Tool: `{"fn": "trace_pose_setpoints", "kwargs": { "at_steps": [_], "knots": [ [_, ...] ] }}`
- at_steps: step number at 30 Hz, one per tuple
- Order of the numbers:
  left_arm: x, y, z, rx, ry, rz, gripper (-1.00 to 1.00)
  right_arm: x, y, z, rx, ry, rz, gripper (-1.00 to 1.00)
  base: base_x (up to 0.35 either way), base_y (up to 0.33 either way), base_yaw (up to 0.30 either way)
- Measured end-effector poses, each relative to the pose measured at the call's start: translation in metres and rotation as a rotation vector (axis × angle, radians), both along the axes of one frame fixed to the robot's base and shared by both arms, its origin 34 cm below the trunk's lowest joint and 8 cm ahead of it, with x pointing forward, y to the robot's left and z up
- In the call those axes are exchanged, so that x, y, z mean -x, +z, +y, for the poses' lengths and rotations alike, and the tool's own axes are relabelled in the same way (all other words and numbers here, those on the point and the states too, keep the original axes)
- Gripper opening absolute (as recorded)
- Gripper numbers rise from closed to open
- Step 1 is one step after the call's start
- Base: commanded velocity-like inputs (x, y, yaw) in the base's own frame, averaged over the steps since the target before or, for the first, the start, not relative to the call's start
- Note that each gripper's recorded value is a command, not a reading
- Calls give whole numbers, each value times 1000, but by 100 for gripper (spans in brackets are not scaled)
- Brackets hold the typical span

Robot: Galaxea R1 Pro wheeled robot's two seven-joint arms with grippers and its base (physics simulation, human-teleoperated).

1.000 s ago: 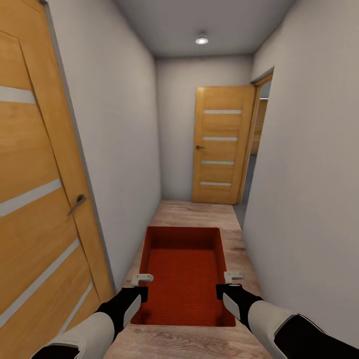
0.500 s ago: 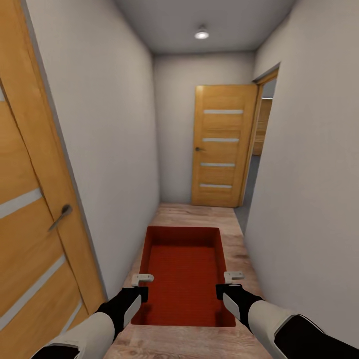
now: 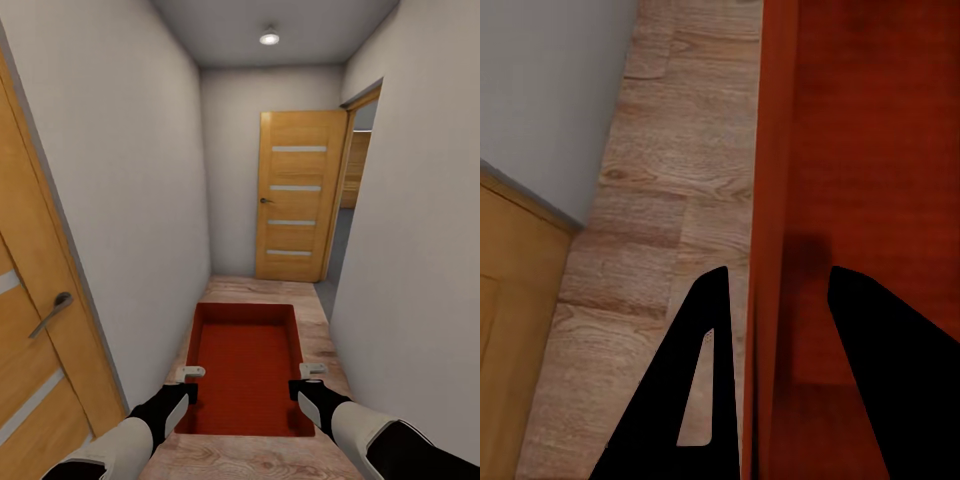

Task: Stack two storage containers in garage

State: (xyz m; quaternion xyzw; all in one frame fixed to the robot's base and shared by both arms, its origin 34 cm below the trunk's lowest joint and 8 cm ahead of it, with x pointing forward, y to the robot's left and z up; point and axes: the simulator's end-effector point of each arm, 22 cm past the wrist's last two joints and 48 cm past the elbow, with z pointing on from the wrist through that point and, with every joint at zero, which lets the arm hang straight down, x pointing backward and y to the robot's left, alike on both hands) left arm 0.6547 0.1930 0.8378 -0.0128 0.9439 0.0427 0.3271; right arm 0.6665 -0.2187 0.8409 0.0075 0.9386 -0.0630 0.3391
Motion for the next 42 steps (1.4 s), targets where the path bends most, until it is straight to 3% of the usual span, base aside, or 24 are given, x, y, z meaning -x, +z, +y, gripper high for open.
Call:
{"fn": "trace_pose_setpoints", "kwargs": {
  "at_steps": [9, 19, 42],
  "knots": [
    [0, 0, 0, 0, 0, 0, -100, 0, 0, 0, 1, 0, 0, -100, 322, 0, -11],
    [0, 0, 0, 0, 0, -1, -100, 0, 0, 0, 0, 0, -1, -100, 322, 0, -189],
    [0, 0, 1, -1, 0, -1, -100, 0, 0, 1, 1, 0, -1, -100, 322, 0, -4]
  ]
}}
